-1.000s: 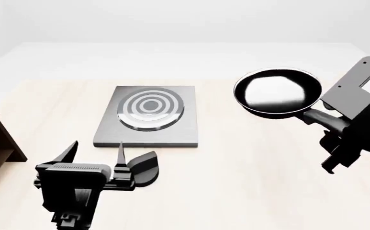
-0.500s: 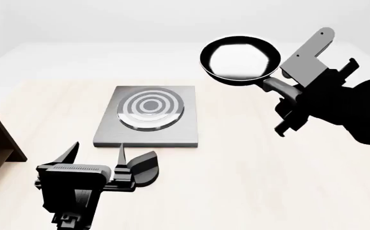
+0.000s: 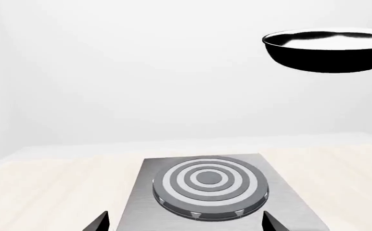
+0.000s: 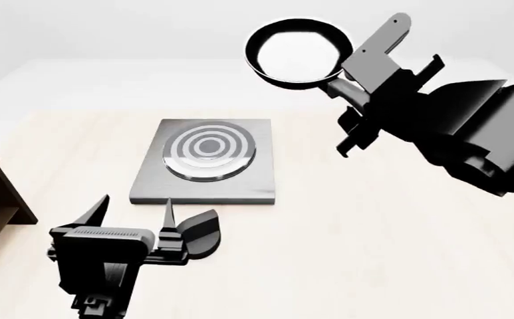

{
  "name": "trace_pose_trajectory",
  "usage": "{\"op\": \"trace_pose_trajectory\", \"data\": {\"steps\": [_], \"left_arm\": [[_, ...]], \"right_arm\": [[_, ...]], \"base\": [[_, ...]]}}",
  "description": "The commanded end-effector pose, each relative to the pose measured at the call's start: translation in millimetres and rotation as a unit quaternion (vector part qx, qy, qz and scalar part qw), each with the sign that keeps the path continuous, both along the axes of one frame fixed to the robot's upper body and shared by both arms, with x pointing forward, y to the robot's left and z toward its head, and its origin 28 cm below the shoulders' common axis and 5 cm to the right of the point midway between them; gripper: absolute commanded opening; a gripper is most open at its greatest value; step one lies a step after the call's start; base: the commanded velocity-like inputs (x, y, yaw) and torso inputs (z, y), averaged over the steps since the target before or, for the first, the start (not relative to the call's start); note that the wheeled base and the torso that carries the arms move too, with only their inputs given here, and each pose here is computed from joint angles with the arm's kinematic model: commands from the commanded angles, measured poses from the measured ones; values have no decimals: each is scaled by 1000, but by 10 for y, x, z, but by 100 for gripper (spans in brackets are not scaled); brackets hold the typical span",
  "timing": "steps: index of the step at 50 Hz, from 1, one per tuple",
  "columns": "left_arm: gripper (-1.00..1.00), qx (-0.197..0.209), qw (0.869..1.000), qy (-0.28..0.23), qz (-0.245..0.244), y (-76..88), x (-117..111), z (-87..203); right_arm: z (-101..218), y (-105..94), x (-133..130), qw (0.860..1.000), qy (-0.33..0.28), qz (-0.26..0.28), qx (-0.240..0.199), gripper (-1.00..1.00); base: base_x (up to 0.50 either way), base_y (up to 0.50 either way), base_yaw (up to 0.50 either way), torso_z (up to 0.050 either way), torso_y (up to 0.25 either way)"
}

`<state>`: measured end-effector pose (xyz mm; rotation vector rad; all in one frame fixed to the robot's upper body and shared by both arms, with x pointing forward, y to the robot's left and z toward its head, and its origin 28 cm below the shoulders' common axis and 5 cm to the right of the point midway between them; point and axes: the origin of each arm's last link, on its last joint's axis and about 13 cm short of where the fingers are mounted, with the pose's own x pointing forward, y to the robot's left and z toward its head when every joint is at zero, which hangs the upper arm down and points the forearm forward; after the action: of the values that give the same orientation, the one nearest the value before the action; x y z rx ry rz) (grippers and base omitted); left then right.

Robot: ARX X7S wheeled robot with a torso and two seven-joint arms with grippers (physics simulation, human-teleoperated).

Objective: Turn on the stove and put the frying pan on it.

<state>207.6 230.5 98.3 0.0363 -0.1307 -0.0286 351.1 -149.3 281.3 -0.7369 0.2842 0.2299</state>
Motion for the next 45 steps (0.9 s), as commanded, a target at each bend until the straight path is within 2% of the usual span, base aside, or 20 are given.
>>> {"op": "trace_pose_trajectory", "data": {"steps": [1,22,45], "left_arm": [[100,1,1000,-3,1,2,1,-2],[100,-8,1000,-8,-13,-2,-15,-33],[100,-22,999,-22,-20,31,-39,-35]], "right_arm": [[197,190,206,996,-80,-14,-23,-100],[95,654,463,996,-90,3,-9,-100],[33,1157,552,995,-90,31,14,-100]], "base": [[0,0,0,0,0],[0,0,0,0,1],[0,0,0,0,2]]}}
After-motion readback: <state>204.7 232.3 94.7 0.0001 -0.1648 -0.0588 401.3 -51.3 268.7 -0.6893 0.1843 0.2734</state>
